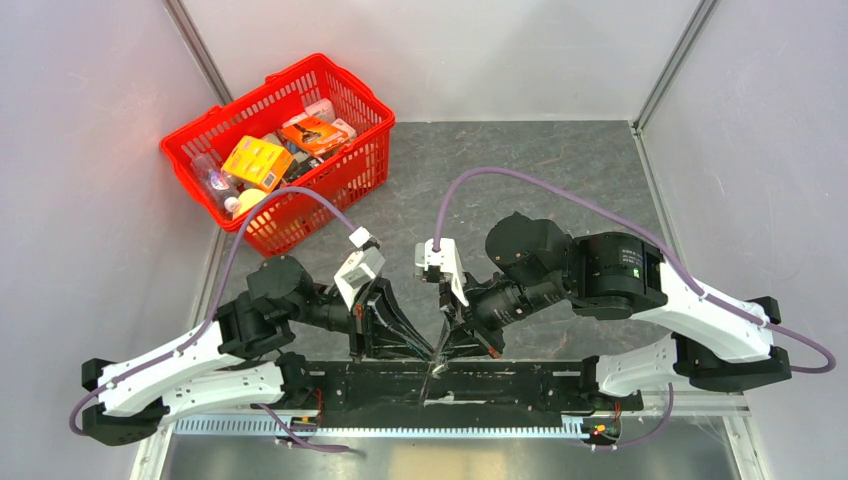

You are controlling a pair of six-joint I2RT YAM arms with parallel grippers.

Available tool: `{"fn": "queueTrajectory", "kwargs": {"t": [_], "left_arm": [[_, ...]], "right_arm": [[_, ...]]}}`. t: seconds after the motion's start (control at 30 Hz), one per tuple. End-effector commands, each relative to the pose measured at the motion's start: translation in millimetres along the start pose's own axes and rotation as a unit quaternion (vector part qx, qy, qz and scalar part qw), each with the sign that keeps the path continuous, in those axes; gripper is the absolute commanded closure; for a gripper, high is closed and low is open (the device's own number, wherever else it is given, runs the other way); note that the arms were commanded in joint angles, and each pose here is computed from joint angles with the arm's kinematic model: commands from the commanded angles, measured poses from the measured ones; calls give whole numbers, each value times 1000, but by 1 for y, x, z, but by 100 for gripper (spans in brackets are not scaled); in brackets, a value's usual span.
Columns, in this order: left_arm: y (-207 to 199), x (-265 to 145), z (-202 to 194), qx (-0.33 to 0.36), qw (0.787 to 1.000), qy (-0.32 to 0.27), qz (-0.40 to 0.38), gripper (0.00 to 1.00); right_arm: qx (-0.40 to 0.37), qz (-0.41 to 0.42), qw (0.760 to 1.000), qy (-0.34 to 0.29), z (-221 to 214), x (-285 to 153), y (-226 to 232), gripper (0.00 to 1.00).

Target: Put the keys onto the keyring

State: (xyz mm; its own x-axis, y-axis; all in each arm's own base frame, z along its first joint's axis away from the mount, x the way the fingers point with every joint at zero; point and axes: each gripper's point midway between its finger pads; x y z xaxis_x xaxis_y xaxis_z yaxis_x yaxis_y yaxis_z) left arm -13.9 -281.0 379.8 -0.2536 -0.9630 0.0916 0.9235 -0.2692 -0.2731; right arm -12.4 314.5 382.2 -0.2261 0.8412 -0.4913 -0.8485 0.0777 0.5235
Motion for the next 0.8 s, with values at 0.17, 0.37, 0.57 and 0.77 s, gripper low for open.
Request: {"fn": "queueTrajectory", "kwargs": {"t": [0.17,0.37,0.57,0.77], "left_arm": [[-10,2,17,37,999,-15,-27,98],[-8,1,22,45,998,-35,-18,98],[-3,-1,31,51,996,-72,-1,98],[-2,-3,39,52,993,-106,7,98]], "right_arm": [[-20,12,999,-23,12,-8,9,100],[-20,7,999,-34,15,-10,8,99],[-20,3,998,-63,19,-20,8,80],[-20,-6,995,-98,22,-33,8,52]]}}
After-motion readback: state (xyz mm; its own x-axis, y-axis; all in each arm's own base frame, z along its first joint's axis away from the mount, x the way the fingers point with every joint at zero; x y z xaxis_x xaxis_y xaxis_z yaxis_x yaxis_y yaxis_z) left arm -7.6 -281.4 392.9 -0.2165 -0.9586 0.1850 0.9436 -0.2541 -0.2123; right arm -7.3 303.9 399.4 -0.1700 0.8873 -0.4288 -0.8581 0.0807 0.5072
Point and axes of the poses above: each gripper's point midway between its finger pads, its own x axis out along the fingers, its own y axis along the line the jaws close on, z = x × y, and after that the axes turned 10 degrees about x, right-handed
